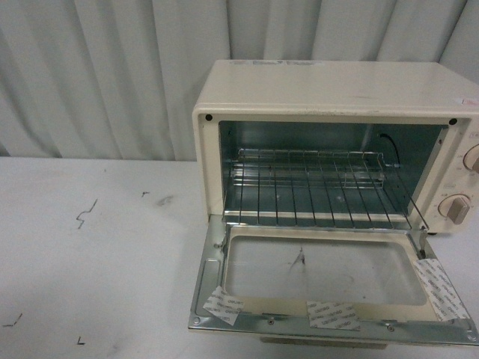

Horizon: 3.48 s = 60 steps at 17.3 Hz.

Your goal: Open oven

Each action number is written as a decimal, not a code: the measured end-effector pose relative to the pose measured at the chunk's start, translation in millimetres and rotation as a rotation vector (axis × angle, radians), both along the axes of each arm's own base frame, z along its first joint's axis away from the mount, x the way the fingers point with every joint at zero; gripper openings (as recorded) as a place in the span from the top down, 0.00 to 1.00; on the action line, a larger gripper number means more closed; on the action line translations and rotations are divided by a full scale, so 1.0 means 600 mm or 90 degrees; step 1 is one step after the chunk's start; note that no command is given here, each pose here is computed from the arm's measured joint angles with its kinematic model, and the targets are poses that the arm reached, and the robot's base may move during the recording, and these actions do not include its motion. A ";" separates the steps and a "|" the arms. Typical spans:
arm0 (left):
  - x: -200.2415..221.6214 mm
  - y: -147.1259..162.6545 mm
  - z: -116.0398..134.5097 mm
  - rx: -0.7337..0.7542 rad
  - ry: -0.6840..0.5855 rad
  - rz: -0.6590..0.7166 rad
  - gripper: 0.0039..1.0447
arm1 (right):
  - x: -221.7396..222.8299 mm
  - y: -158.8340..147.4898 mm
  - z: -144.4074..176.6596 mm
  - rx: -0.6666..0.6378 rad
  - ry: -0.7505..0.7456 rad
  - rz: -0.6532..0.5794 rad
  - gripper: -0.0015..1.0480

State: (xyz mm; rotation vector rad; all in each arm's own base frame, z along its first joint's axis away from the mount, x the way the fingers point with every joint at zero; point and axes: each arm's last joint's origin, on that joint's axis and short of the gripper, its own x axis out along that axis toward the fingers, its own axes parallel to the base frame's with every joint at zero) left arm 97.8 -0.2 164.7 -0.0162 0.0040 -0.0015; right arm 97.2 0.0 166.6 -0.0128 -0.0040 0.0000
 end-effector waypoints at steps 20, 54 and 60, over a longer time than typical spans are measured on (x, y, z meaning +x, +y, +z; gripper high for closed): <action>0.000 0.000 0.000 0.000 -0.001 0.000 0.06 | 0.000 0.000 0.000 0.000 0.000 0.000 0.06; 0.000 0.000 0.000 0.000 -0.001 0.000 0.06 | 0.000 0.000 0.000 0.001 -0.001 0.000 0.06; 0.000 0.000 0.000 0.000 0.000 0.000 0.06 | 0.000 0.000 0.000 0.001 0.000 0.000 0.06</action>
